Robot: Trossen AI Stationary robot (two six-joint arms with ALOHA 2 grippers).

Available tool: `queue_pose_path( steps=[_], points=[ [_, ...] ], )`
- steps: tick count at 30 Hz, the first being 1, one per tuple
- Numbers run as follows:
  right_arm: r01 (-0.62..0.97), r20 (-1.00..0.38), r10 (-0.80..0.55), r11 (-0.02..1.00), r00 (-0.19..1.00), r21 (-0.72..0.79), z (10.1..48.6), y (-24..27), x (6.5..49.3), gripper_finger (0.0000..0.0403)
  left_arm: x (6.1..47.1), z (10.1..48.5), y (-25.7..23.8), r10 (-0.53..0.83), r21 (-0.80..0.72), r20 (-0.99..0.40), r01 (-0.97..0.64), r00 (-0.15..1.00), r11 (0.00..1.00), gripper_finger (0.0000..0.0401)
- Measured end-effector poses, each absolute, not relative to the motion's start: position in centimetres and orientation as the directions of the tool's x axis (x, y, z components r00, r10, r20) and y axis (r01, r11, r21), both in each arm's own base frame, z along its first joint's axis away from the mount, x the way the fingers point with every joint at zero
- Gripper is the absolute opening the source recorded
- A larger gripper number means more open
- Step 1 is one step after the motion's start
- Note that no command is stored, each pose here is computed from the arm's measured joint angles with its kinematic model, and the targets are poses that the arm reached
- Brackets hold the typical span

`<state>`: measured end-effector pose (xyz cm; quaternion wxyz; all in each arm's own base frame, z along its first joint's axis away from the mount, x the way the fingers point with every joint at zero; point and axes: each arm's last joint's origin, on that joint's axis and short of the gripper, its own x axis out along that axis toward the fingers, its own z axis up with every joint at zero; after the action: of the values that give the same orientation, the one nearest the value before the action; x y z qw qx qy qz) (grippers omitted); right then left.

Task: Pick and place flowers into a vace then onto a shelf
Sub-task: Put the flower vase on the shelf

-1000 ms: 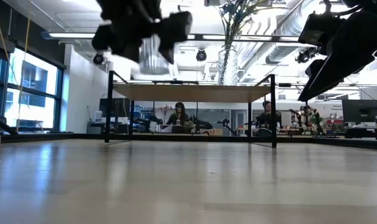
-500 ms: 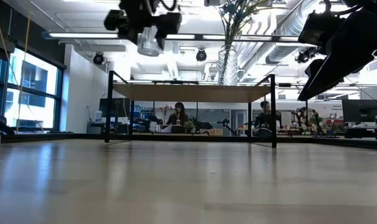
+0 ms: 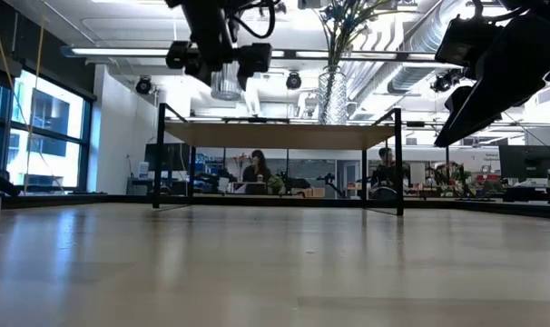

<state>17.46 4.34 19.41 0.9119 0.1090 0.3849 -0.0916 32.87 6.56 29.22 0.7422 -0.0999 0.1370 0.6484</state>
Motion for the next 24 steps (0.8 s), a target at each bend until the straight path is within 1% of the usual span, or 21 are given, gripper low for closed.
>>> queue_pose_path(
  steps=[5, 10, 16, 18, 24],
  points=[
    [0.251, -0.722, -0.083, 0.959, 0.687, 0.129, 19.4, 4.3, 17.5, 0.0326, 33.0, 27.5, 6.6, 0.946, -0.011, -0.302, -0.992, 0.122, 0.124, 0.0312],
    [0.251, -0.722, -0.083, 0.959, 0.687, 0.128, 19.4, 4.3, 17.5, 0.0326, 32.8, 25.5, 7.6, 0.936, -0.056, -0.325, -0.991, 0.134, 0.122, 0.0312],
    [0.251, -0.722, -0.083, 0.959, 0.687, 0.129, 19.4, 4.3, 17.5, 0.0326, 32.3, 24.8, 9.5, 0.917, -0.038, -0.377, -0.991, 0.132, 0.127, 0.0312],
    [0.251, -0.722, -0.083, 0.959, 0.687, 0.129, 19.4, 4.3, 17.5, 0.0326, 32.2, 24.6, 10.0, 0.911, -0.054, -0.389, -0.990, 0.139, 0.128, 0.0312],
    [0.251, -0.722, -0.083, 0.959, 0.687, 0.129, 19.4, 4.3, 17.5, 0.0326, 32.2, 24.3, 10.3, 0.911, -0.072, -0.388, -0.990, 0.142, 0.124, 0.0312]
  ],
)
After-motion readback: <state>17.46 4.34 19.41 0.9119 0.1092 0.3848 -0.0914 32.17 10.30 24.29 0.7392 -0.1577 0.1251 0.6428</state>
